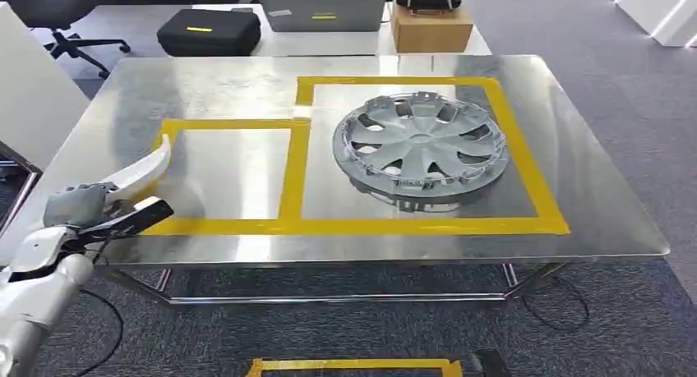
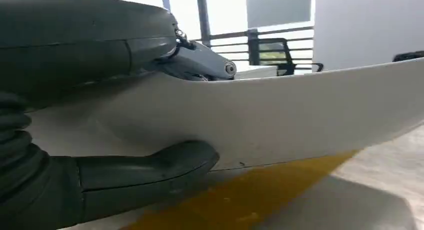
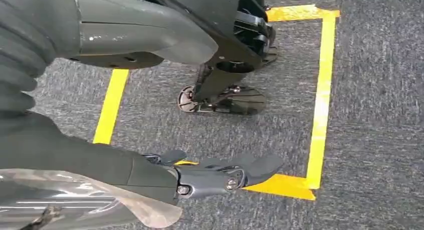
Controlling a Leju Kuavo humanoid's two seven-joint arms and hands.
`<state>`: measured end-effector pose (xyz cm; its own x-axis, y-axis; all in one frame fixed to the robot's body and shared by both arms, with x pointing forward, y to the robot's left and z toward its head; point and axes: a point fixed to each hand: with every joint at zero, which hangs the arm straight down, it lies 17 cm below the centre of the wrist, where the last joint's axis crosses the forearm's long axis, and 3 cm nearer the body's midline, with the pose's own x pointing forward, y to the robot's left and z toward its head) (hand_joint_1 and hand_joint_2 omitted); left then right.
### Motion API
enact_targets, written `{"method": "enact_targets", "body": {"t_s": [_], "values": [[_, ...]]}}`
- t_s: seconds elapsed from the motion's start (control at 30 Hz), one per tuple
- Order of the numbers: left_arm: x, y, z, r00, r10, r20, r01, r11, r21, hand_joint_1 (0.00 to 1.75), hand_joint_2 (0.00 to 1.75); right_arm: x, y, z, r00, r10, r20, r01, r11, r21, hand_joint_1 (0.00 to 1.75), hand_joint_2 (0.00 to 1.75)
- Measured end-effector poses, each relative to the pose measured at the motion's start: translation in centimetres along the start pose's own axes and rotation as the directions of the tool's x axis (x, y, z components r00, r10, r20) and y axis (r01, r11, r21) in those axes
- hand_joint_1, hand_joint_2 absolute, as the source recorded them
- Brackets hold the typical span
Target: Take the parts from the cabinet and place them on the table.
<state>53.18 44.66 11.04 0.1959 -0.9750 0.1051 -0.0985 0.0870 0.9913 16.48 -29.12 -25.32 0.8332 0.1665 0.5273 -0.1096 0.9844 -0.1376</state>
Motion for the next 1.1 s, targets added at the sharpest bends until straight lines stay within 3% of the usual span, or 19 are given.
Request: {"method": "enact_targets", "body": {"t_s": [0.5,0.77,0.97,1.1], "values": [[2.6,-0.7,-1.4,0.997,-0.061,0.05,0.062,0.997,-0.034,1.75,1.75,0.0,0.0,0.0,0.999,0.046,0.002,-0.046,0.999,0.009,0.0,1.75],[11.7,-0.9,-3.4,0.966,-0.158,0.207,0.174,0.983,-0.062,1.75,1.75,1.2,0.1,-0.5,0.996,0.093,0.017,-0.093,0.995,0.023,0.0,1.75],[19.2,-1.2,-2.7,0.921,-0.179,0.347,0.209,0.976,-0.052,1.75,1.75,1.2,0.5,-0.4,0.993,0.115,0.011,-0.116,0.993,0.039,0.0,1.75],[21.4,-1.9,-1.8,0.903,-0.183,0.388,0.22,0.974,-0.053,1.75,1.75,1.2,0.9,-0.4,0.992,0.128,0.014,-0.128,0.991,0.049,0.0,1.75]]}}
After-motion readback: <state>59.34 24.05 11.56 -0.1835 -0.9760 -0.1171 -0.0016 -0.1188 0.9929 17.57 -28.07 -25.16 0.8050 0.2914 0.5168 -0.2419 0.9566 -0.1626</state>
